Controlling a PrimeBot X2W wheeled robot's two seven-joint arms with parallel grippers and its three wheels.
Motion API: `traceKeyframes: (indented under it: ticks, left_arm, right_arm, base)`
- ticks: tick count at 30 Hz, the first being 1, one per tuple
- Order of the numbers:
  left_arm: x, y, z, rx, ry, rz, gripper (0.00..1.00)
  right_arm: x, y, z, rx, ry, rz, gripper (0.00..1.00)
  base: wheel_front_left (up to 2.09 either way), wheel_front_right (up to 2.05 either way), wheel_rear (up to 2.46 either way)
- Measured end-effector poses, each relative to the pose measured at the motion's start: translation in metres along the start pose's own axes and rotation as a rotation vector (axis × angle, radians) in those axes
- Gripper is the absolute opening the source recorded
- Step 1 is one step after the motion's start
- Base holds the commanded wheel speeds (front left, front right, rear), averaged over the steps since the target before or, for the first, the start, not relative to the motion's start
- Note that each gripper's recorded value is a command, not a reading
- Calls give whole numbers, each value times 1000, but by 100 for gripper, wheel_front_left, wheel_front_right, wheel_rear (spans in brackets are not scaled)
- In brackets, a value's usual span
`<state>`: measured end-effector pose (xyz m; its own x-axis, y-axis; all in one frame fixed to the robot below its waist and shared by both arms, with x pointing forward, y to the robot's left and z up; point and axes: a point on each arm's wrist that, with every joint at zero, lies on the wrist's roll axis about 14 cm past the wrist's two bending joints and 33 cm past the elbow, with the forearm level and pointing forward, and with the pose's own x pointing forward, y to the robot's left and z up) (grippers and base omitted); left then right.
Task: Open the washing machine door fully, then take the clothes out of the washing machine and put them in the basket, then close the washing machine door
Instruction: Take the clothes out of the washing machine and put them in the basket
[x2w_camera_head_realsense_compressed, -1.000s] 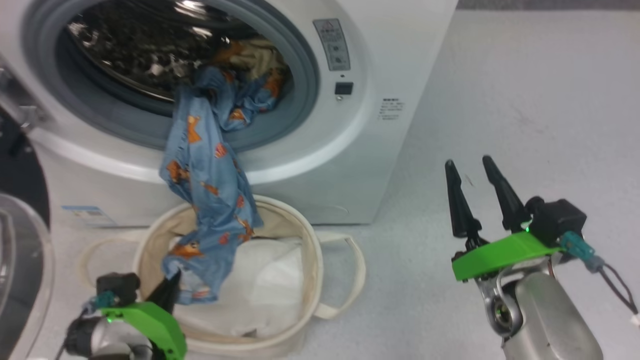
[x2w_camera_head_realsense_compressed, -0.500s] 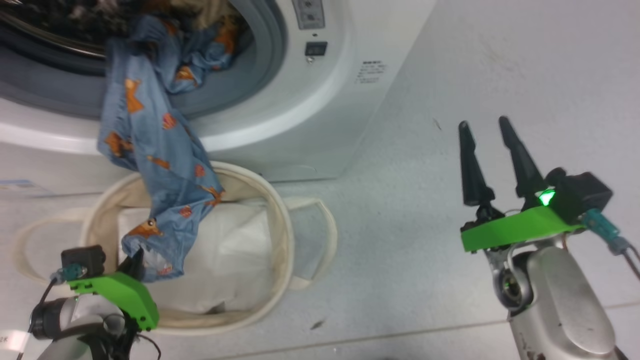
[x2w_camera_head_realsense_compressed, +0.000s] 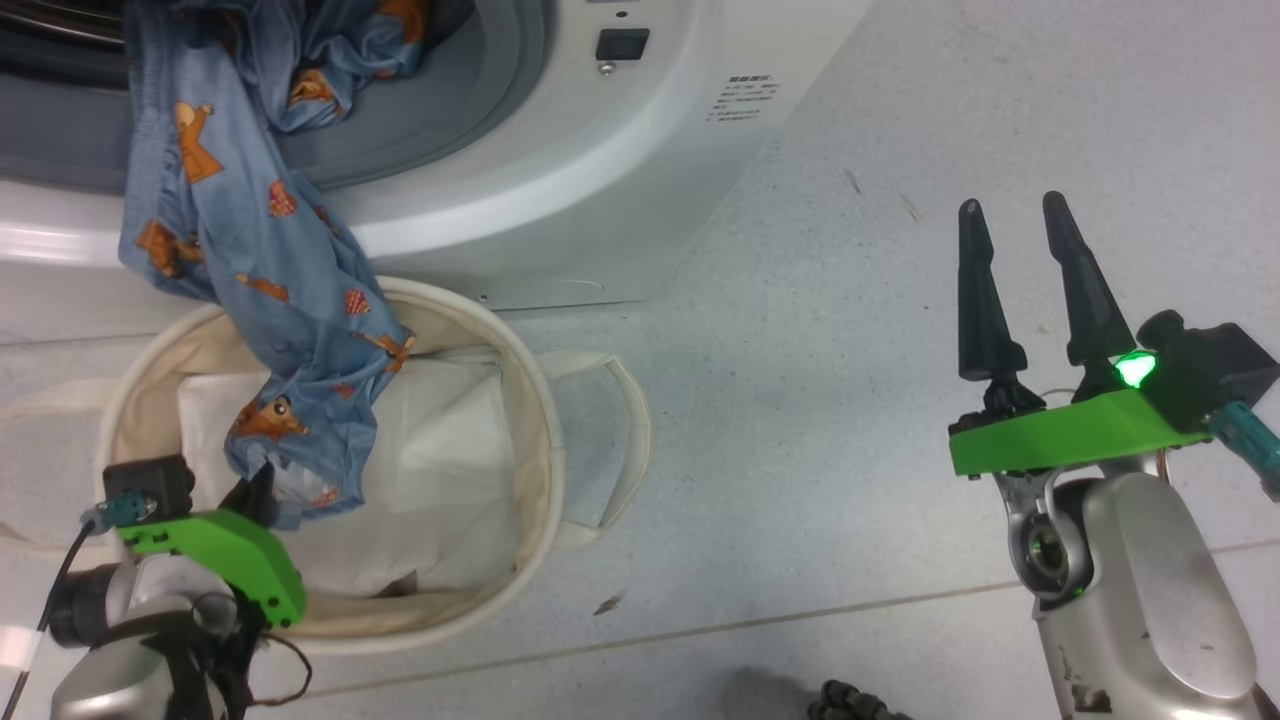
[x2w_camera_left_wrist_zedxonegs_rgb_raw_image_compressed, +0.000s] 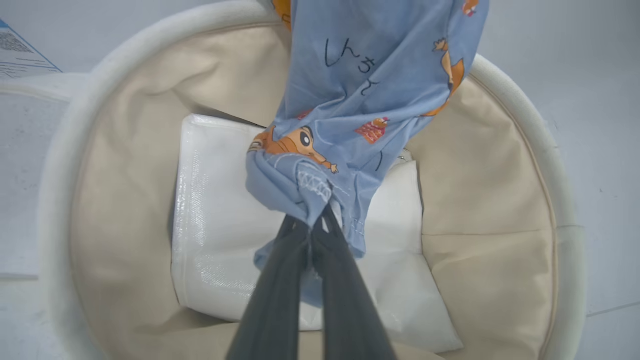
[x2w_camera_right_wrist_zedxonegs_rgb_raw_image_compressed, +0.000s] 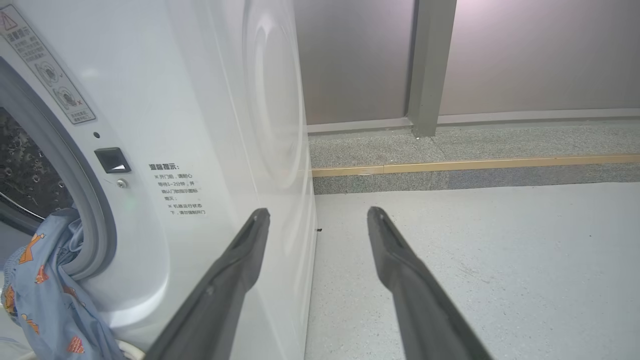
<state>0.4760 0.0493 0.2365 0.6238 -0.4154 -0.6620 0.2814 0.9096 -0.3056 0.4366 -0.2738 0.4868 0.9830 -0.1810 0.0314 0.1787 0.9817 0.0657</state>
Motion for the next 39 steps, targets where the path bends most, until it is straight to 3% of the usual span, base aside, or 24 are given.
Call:
traceKeyframes:
  ticks: [2,3,4,5,13,20,27,34,39]
  left_arm:
    - [-2,2,1,0,0,5,5]
    - [-3,4,1,-2,-2,9,35]
    - [-4,5,2,-1,-2,13,91]
    - [-6,6,2,3,-2,18,100]
    - [-25,12,19,44,-33,46,100]
    - [-50,9,87,105,-227,75,100]
    - [-109,15,114,161,-389,137,100]
    - [-171,7,169,175,-632,157,100]
    - [-206,6,177,185,-726,167,100]
  right_arm:
    - [0,1,1,2,-4,2,100]
    - [0,1,2,3,-6,3,100]
    - [0,2,3,5,-8,4,100]
    - [0,2,4,7,-11,6,100]
    - [-4,7,16,28,-36,17,100]
    - [-12,15,31,55,-68,39,100]
    - [-39,25,35,93,-66,67,100]
    - [-57,36,46,110,-95,101,100]
    - [-65,42,49,122,-104,119,100]
  base:
    - [0,0,0]
    - [0,0,0]
    - [0,0,0]
    - [0,0,0]
    - [0,0,0]
    - [0,0,0]
    - [0,0,0]
    - [0,0,0]
    - [0,0,0]
